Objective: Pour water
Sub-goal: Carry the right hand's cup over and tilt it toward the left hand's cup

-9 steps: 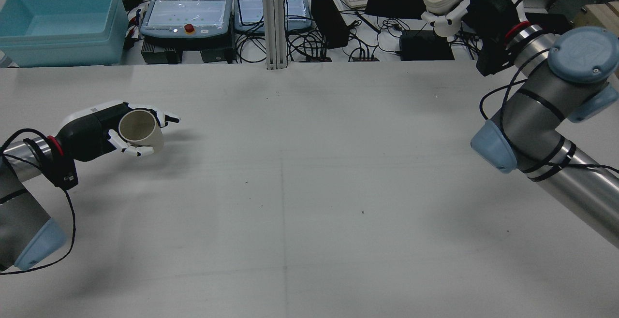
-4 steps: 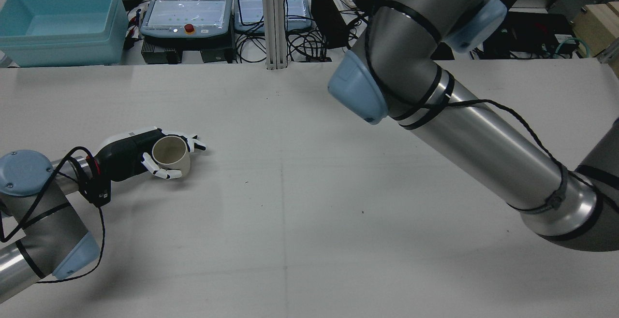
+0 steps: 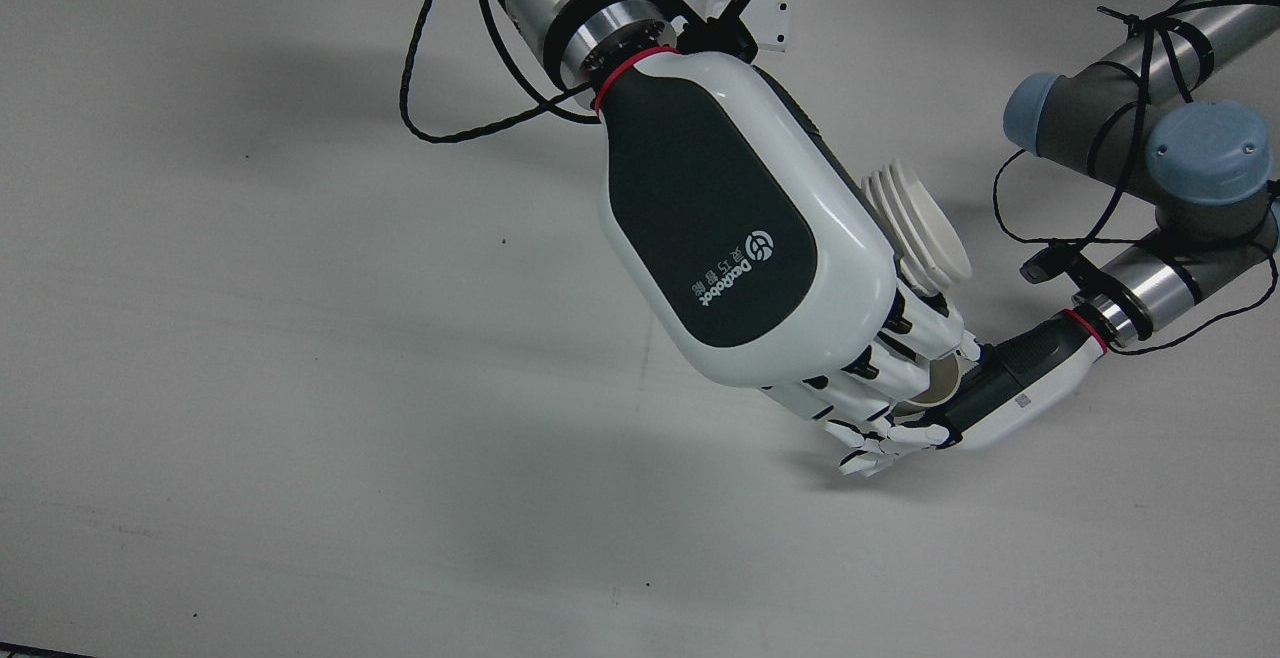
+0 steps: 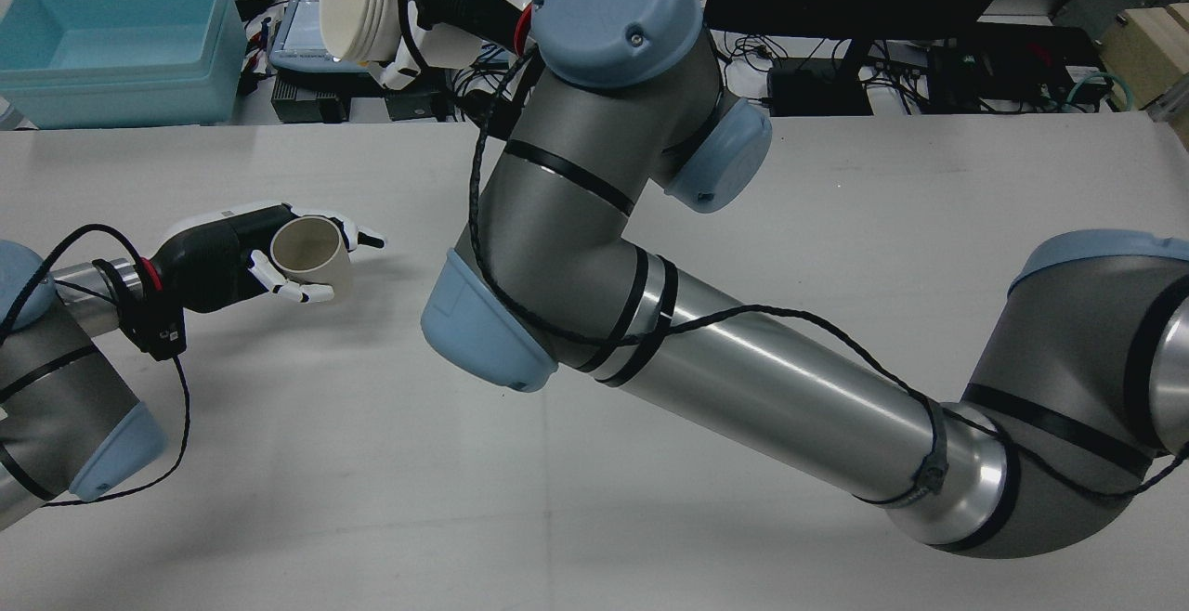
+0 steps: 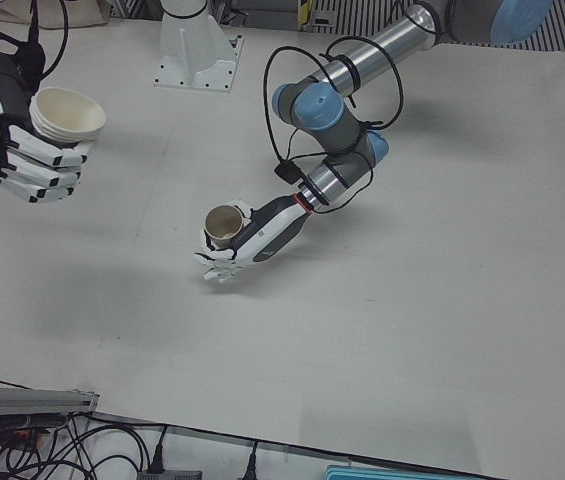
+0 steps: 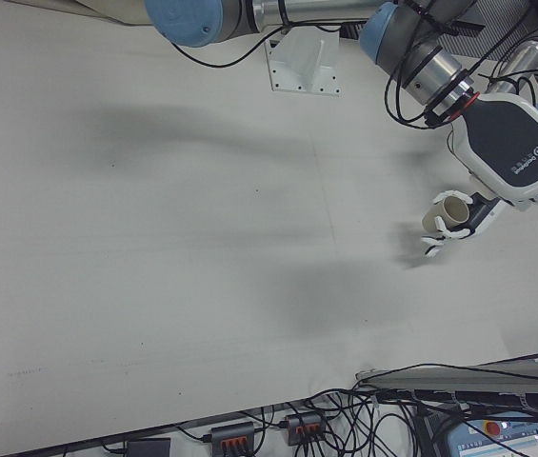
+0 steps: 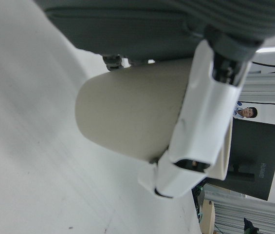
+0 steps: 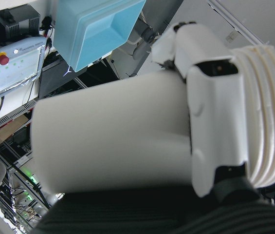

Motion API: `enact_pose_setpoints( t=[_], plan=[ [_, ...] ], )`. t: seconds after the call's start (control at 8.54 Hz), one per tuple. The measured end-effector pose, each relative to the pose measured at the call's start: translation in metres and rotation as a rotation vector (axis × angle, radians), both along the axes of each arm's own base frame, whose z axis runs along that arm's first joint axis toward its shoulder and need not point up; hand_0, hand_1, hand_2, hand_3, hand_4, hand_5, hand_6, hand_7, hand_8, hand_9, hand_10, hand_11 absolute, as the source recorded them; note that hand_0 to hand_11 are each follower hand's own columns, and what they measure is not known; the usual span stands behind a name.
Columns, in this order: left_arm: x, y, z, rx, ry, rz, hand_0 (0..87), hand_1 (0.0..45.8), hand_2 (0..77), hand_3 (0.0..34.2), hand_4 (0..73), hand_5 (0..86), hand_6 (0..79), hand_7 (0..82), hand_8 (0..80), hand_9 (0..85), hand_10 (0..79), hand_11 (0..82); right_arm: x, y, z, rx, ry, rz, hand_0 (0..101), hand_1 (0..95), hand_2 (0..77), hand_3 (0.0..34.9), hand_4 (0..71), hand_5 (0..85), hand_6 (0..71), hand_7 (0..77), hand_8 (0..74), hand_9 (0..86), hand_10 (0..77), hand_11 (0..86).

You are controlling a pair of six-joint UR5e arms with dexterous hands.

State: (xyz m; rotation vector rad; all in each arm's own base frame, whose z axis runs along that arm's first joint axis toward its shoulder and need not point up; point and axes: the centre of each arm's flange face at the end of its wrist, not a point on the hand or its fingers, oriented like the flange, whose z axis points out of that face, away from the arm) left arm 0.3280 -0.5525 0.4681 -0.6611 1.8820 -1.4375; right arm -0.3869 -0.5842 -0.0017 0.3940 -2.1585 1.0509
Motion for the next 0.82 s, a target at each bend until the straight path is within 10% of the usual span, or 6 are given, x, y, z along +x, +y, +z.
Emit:
enact_pose_setpoints(
  t=[0.82],
  plan=[
    [-0.054,-0.01,-0.035,0.039,0.008,0.002,80.0,24.5,39.3,0.0,42.5,45.3,26.2,23.5,10.9,8.2,1.1,5.5,-0.062,0.01,0.058,-0.066,0.216,0.041,80,8.2,49.1,0.0,40.4,48.5,60.5,58.9,38.2,52.9,41.5,61.1]
  ],
)
